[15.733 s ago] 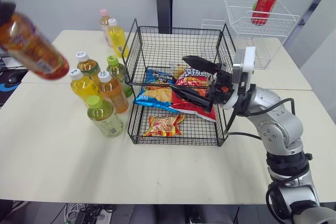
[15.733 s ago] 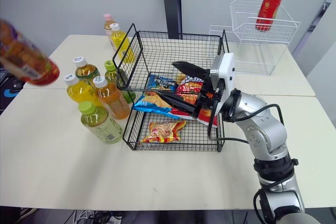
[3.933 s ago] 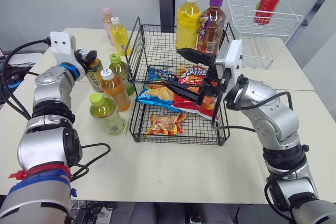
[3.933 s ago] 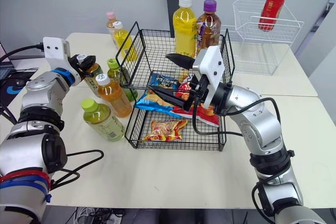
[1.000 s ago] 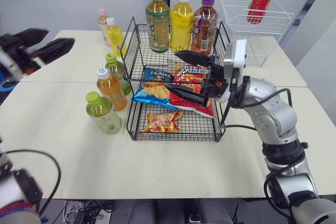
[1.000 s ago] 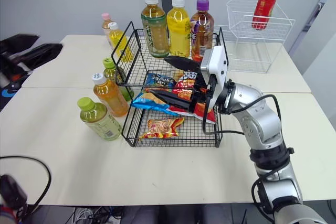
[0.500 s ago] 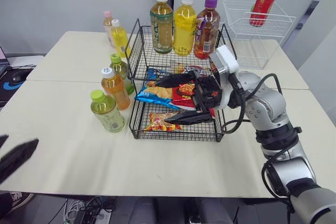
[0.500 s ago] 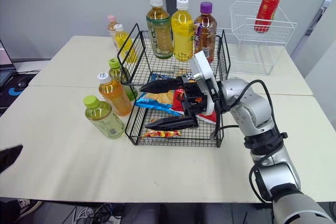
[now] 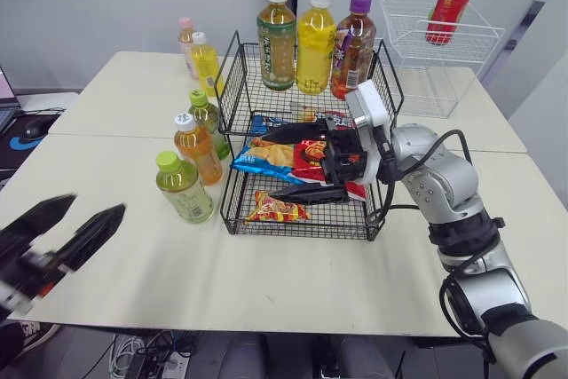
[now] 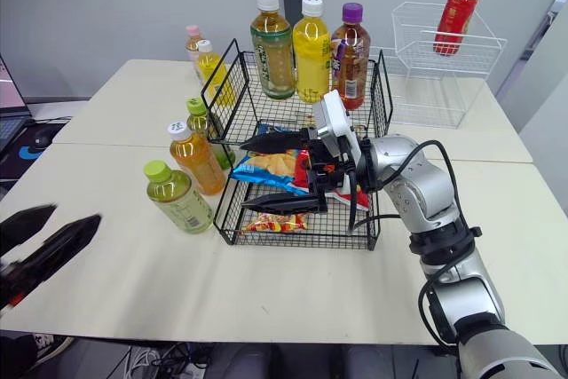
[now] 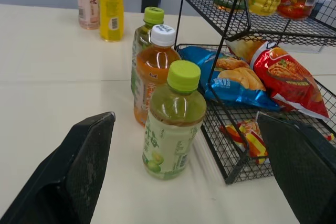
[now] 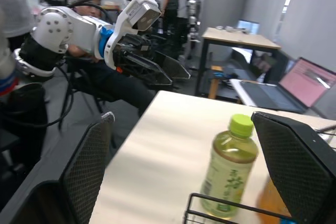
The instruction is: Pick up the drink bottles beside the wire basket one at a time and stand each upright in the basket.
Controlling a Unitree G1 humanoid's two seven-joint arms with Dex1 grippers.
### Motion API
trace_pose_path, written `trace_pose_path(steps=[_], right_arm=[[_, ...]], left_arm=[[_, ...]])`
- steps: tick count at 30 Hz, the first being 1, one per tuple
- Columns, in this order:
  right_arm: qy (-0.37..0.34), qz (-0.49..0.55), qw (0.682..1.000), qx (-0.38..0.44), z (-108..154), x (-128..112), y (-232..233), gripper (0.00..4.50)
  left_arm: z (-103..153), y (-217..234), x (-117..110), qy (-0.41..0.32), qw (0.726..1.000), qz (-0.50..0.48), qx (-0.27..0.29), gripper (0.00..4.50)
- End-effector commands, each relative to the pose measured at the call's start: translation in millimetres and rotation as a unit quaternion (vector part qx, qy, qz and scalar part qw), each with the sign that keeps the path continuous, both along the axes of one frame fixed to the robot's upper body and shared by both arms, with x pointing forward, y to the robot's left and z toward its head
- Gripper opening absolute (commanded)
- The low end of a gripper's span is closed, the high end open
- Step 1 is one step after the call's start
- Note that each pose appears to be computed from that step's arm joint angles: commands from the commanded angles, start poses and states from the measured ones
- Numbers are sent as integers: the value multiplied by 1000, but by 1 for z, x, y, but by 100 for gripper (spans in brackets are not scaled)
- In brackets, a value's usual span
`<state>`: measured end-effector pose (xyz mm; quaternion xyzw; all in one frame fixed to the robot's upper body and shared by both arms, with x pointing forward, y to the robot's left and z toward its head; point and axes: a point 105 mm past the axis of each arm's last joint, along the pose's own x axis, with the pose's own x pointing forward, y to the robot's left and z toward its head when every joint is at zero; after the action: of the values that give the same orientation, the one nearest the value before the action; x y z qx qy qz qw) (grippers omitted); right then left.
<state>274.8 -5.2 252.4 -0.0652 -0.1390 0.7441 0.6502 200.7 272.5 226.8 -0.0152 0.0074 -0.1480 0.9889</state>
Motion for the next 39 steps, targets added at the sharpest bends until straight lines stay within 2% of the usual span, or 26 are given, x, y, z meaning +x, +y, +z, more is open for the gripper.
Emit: trace_pose_path(steps=[1, 8, 15, 18, 25, 27, 30, 33, 35, 39], right_arm=[[-28, -25, 999, 23, 14, -6, -5, 450], [-30, -69, 997, 25, 16, -10, -10, 450], [-29, -95, 995, 26, 17, -12, -15, 450], [-32, -103, 994, 26, 17, -12, -16, 450], [-32, -107, 993, 25, 18, -11, -17, 450], [-32, -107, 993, 25, 17, -11, -17, 450], [-31, -105, 994, 26, 17, -12, -17, 450], [-30, -102, 994, 30, 18, -11, -16, 450], [-31, -102, 994, 36, 20, -11, -16, 450], [-31, -100, 993, 61, 25, -11, -16, 450]], left_arm=[[2, -5, 29, -22, 999, 0, 26, 449], [-15, -31, 78, -29, 997, -44, 50, 449], [-26, -36, 97, -31, 996, -42, 71, 449], [-30, -44, 100, -30, 995, -55, 71, 400], [-32, -41, 97, -28, 996, -53, 71, 184], [-33, -39, 95, -25, 996, -49, 72, 139], [-34, -35, 90, -21, 996, -40, 73, 140], [-23, -34, 86, -36, 996, -37, 70, 140], [-9, -36, 82, -50, 995, -46, 70, 140], [37, -38, 67, -87, 990, -88, 72, 140]])
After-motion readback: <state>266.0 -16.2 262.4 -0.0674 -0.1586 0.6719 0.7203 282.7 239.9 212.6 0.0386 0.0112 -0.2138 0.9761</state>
